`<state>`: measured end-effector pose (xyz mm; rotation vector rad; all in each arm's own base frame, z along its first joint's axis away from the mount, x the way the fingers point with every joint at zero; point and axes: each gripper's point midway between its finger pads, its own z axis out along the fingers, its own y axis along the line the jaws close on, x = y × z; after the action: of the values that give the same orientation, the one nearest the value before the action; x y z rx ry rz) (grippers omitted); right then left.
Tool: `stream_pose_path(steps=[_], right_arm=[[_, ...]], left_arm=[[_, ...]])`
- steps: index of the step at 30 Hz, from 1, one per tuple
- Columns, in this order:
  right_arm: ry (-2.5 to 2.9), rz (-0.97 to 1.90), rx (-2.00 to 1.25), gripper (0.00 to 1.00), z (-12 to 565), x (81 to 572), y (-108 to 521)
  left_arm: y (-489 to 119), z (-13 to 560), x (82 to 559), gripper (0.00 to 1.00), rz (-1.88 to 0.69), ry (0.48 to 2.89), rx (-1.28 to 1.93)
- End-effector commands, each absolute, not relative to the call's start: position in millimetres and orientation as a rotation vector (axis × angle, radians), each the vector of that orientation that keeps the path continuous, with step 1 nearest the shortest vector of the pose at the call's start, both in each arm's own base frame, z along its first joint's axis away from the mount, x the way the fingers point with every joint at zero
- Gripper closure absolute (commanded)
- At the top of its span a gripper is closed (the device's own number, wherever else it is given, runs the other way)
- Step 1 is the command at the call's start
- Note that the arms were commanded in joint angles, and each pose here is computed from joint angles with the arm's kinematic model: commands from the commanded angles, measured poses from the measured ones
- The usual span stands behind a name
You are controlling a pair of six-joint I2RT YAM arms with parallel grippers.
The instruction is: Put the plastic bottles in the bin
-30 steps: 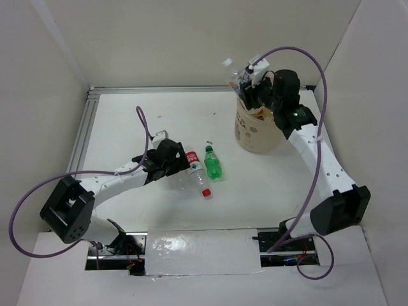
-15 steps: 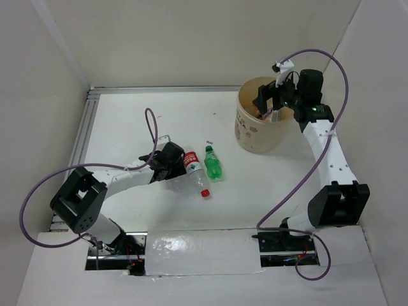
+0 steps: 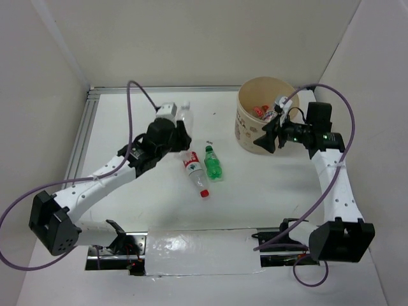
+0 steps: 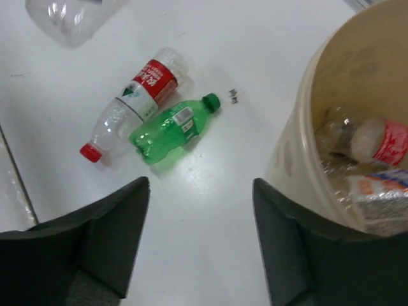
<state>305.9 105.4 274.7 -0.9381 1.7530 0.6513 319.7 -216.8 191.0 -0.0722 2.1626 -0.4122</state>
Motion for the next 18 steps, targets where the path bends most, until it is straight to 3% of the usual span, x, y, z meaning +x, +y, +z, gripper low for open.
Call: stream_pose_path(steps=[1,2,3,4,7,8,9,11,12,14,18], right_arm=[[1.717,0.635,-0.939,0.32,268,284,100],[1.713,0.617,-0.928,0.56,267,282,96],[1.7,0.597,-0.915,0.96,270,276,94],[1.704,0.586,-0.92,1.0,262,273,92],[1.729,0.573,-0.979,0.96,241,255,91],[1.744,0.584,-0.984,0.91,234,252,92],[1.775,0.569,-0.974,0.87,228,250,89],[1.801,0.558,-0.982,0.75,213,247,86],[1.824,0.554,-0.976,0.73,206,246,84],[1.845,0.572,-0.97,0.71,195,241,85],[1.859,0.579,-0.955,0.68,186,239,87]], left_arm=[[-269,313,350,1.0,-0.67,1.825,0.07],[-281,336,359,1.0,-0.722,1.75,0.073],[-297,347,363,1.0,-0.794,1.721,0.107],[-309,358,370,1.0,-0.835,1.69,0.109],[-359,391,394,1.0,-0.989,1.595,0.154],[-373,423,397,1.0,-1.046,1.521,0.165],[-392,405,412,1.0,-1.059,1.538,0.189],[-415,440,416,1.0,-1.154,1.444,0.201],[-435,415,429,1.0,-1.161,1.477,0.22],[-451,428,434,0.99,-1.21,1.441,0.213],[-482,401,454,0.89,-1.206,1.481,0.192]])
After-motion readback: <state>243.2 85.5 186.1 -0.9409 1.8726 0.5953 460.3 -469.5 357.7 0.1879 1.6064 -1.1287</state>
